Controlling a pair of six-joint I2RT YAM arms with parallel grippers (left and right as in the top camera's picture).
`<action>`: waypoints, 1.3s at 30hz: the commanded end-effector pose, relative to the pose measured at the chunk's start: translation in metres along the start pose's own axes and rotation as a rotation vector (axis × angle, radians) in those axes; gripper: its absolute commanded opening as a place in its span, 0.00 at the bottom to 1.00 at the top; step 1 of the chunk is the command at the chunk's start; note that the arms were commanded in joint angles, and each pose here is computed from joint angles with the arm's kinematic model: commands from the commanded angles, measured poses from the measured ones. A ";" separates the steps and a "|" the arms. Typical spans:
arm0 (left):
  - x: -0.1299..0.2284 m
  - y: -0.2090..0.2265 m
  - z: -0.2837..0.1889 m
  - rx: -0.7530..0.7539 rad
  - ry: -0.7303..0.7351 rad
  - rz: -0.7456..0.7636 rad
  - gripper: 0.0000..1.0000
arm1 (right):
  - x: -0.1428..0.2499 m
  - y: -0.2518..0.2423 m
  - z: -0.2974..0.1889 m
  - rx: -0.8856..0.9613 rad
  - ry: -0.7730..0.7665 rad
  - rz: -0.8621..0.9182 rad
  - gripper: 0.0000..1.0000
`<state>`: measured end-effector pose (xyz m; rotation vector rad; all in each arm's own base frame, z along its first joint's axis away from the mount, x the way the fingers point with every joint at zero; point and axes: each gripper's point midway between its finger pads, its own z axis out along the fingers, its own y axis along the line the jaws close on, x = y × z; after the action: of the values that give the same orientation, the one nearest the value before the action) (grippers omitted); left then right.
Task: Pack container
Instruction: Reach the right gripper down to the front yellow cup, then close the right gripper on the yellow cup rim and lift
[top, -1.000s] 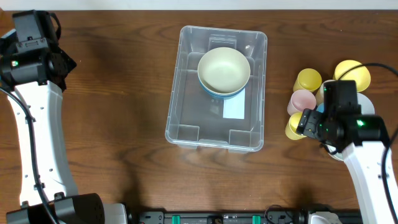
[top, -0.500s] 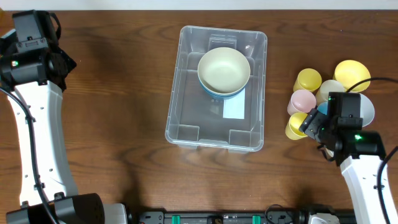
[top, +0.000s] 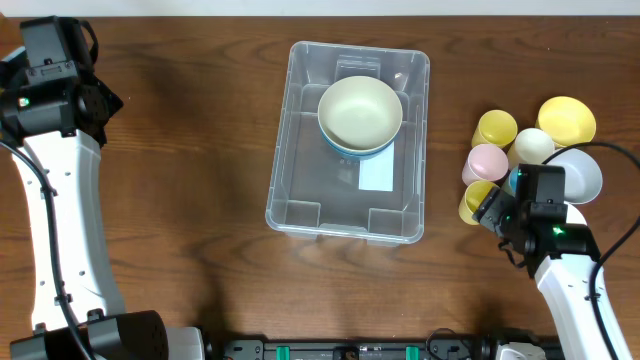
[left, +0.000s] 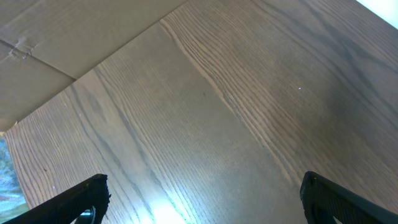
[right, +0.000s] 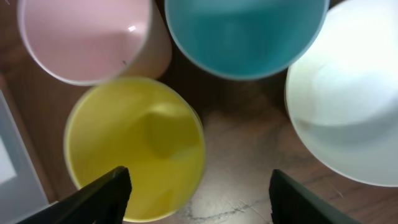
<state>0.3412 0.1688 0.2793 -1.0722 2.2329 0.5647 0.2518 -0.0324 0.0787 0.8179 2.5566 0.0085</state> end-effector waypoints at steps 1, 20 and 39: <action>-0.002 0.003 0.001 -0.016 -0.006 -0.010 0.98 | -0.001 -0.002 0.002 0.004 -0.006 0.016 0.68; -0.002 0.003 0.001 -0.016 -0.006 -0.010 0.98 | -0.010 0.006 0.018 -0.012 -0.016 0.032 0.40; -0.002 0.003 0.001 -0.016 -0.006 -0.011 0.98 | -0.006 0.002 0.018 0.006 -0.004 0.030 0.34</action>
<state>0.3412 0.1688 0.2793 -1.0722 2.2329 0.5647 0.2673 -0.0327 0.0677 0.8383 2.5431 0.0212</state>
